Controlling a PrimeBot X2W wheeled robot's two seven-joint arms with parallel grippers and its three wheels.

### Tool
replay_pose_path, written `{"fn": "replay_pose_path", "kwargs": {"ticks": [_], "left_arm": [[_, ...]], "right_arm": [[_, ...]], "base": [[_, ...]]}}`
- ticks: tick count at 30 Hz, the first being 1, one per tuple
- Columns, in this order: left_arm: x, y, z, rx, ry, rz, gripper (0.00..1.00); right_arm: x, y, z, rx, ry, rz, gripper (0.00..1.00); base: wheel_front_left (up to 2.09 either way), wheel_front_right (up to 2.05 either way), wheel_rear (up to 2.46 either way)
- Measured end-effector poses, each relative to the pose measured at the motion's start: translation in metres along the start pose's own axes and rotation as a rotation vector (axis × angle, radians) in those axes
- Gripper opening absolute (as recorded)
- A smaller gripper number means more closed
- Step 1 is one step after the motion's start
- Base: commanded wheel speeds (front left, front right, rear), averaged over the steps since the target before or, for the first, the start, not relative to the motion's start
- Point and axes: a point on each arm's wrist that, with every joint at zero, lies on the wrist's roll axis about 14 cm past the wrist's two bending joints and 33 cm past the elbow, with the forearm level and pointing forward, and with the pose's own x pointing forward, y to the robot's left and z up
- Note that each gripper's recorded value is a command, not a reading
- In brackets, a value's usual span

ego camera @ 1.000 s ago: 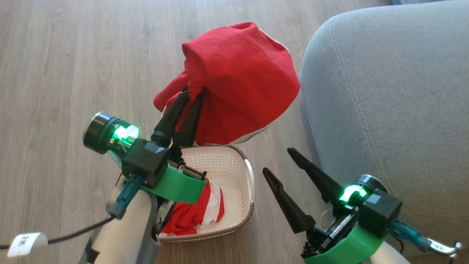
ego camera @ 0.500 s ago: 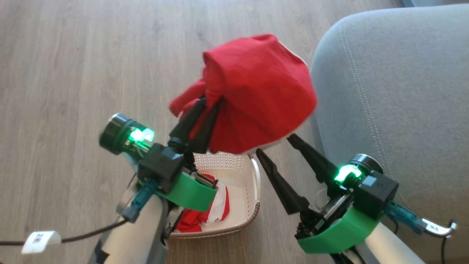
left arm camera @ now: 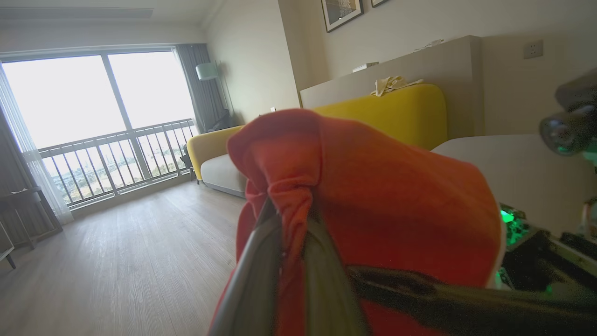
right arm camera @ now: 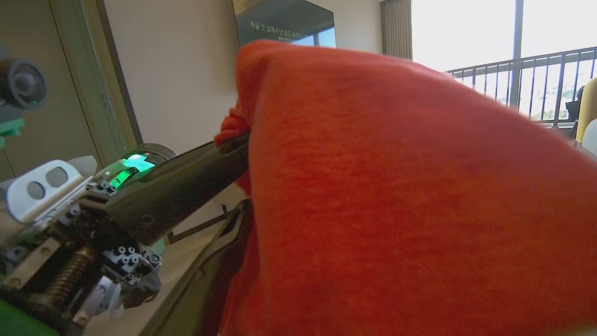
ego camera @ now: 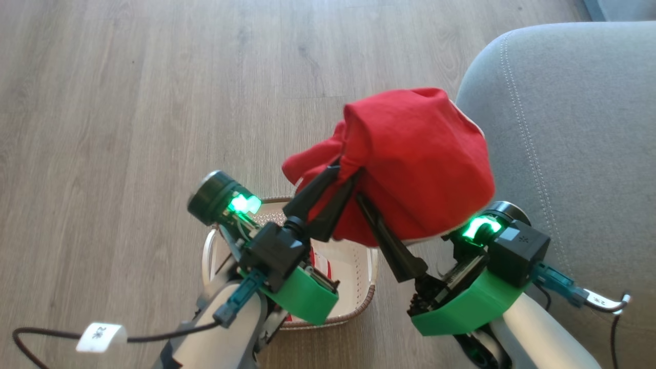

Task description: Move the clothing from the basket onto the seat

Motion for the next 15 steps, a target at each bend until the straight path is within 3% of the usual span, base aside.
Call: {"fn": "replay_pose_path", "kwargs": {"ticks": [4,5,6,7,15], "left_arm": [[-0.0017,-0.0049,-0.0013,-0.004,0.007,-0.016,0.0],[-0.002,-0.0069,-0.0012,-0.006,0.008,-0.021,0.0],[-0.0023,-0.0085,-0.0011,-0.007,0.008,-0.025,0.0],[-0.0025,-0.0091,-0.0009,-0.007,0.008,-0.026,0.0],[-0.0022,-0.0052,-0.0065,-0.014,0.019,-0.009,0.0]], "right_arm": [[0.0036,0.0039,-0.0002,0.014,-0.007,0.005,1.0],[0.0047,0.0049,0.0002,0.017,-0.009,0.007,0.7],[0.0055,0.0056,0.0003,0.018,-0.011,0.008,0.19],[0.006,0.0059,0.0003,0.019,-0.011,0.009,0.0],[0.0107,-0.0031,-0.0006,0.021,-0.017,-0.013,0.0]], "base": [[0.0,0.0,0.0],[0.0,0.0,0.0],[0.0,0.0,0.0],[0.0,0.0,0.0],[0.0,0.0,0.0]]}}
